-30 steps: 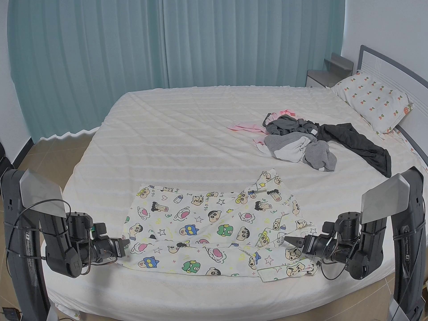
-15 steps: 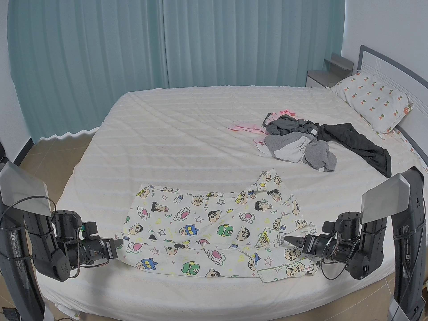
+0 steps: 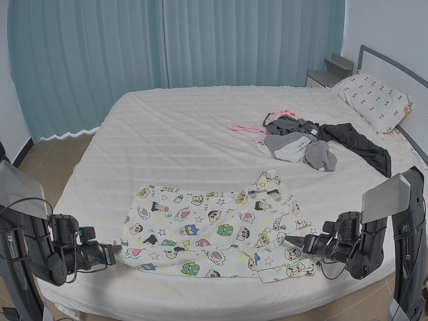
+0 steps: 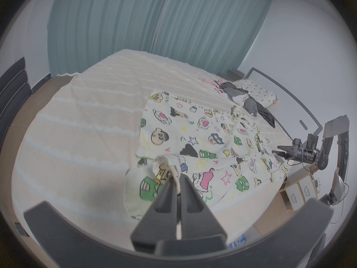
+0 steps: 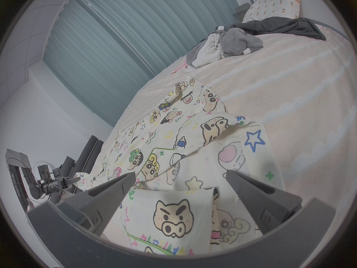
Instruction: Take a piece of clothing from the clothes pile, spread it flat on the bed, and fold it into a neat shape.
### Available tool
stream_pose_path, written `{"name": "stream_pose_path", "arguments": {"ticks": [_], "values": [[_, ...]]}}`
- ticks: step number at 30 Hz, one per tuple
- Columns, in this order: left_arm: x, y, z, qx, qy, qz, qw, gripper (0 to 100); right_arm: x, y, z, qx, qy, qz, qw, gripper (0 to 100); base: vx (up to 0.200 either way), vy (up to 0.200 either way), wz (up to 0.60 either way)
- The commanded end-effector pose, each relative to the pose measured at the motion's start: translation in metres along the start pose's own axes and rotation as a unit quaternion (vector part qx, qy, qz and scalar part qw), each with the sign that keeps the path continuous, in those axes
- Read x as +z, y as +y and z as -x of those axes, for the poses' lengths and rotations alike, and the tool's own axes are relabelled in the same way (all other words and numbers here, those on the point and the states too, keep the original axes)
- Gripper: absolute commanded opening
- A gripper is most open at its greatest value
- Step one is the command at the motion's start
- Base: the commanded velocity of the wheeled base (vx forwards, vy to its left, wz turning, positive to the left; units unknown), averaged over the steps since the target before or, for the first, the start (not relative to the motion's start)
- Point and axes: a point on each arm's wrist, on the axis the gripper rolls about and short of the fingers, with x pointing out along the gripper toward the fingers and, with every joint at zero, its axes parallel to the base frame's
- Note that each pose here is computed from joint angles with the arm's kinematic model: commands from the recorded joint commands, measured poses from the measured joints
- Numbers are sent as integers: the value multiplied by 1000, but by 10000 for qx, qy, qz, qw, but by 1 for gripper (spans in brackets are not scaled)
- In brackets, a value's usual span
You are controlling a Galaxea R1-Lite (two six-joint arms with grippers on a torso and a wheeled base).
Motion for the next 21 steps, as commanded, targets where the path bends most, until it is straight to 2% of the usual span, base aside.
{"name": "stream_pose_path", "arguments": {"ticks": [1,4,8,21], "values": [[4,7,-18,103,-95,-13,9999,0,1,0,0,20,-47,13,10000,100,0,0,0],[6,12,-30,320,-161,71,9993,0,1,1,0,28,-49,19,10000,100,0,0,0],[8,15,-44,325,-226,302,9988,0,1,1,0,32,-56,21,10000,100,0,0,0],[1,14,-68,328,-111,240,9991,0,6,1,2,-185,-244,-23,9995,100,0,0,0]]}}
